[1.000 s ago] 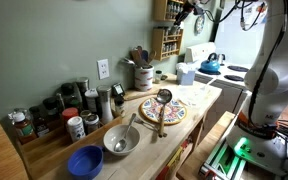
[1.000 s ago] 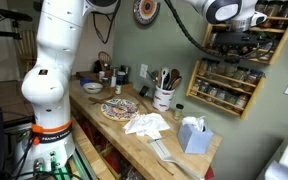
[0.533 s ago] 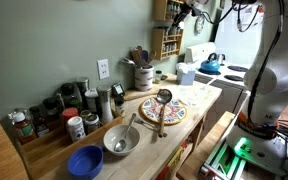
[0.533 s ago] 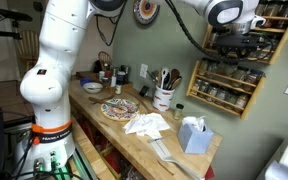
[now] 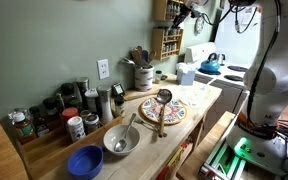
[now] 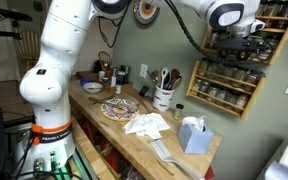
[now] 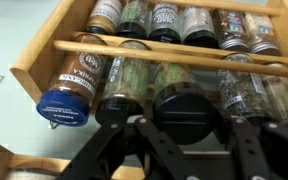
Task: Pick up two jars from the right side of the counter and put them on the second bottom shelf
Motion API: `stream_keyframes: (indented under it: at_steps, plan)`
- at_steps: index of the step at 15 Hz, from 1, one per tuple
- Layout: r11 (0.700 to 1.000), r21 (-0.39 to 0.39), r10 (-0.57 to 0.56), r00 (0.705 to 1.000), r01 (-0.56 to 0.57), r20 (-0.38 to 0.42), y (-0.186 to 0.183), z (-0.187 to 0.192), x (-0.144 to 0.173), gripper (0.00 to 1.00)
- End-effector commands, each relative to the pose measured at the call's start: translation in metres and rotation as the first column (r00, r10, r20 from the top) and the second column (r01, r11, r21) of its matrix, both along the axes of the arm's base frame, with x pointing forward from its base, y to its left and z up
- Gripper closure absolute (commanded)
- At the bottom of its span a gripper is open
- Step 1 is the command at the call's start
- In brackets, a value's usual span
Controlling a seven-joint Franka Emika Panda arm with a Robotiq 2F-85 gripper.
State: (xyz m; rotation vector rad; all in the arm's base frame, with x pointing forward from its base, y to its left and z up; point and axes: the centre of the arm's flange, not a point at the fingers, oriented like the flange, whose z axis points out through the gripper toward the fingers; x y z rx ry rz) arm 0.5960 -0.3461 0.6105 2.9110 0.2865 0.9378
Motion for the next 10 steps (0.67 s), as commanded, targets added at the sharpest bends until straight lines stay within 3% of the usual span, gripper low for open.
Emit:
stream_keyframes:
  at_steps: [1,3,4,6,8,10]
  plan:
    - [1.000,-0.027,0.016,0.999,-0.017,-0.030,-0.0064,0.0012,0.0038,0.69]
    - [0.999,-0.033,0.014,0.999,-0.015,-0.036,-0.0065,0.0014,0.0050,0.69]
    - [0.999,-0.037,0.014,0.999,-0.016,-0.038,-0.0066,0.0016,0.0055,0.36]
    - [0.999,-0.044,0.016,0.999,-0.018,-0.043,-0.0066,0.0018,0.0054,0.29]
    - [0.999,-0.049,0.017,0.999,-0.019,-0.046,-0.0068,0.0035,0.0040,0.33]
    - [0.999,-0.050,0.019,0.999,-0.022,-0.047,-0.0066,0.0054,0.0030,0.18]
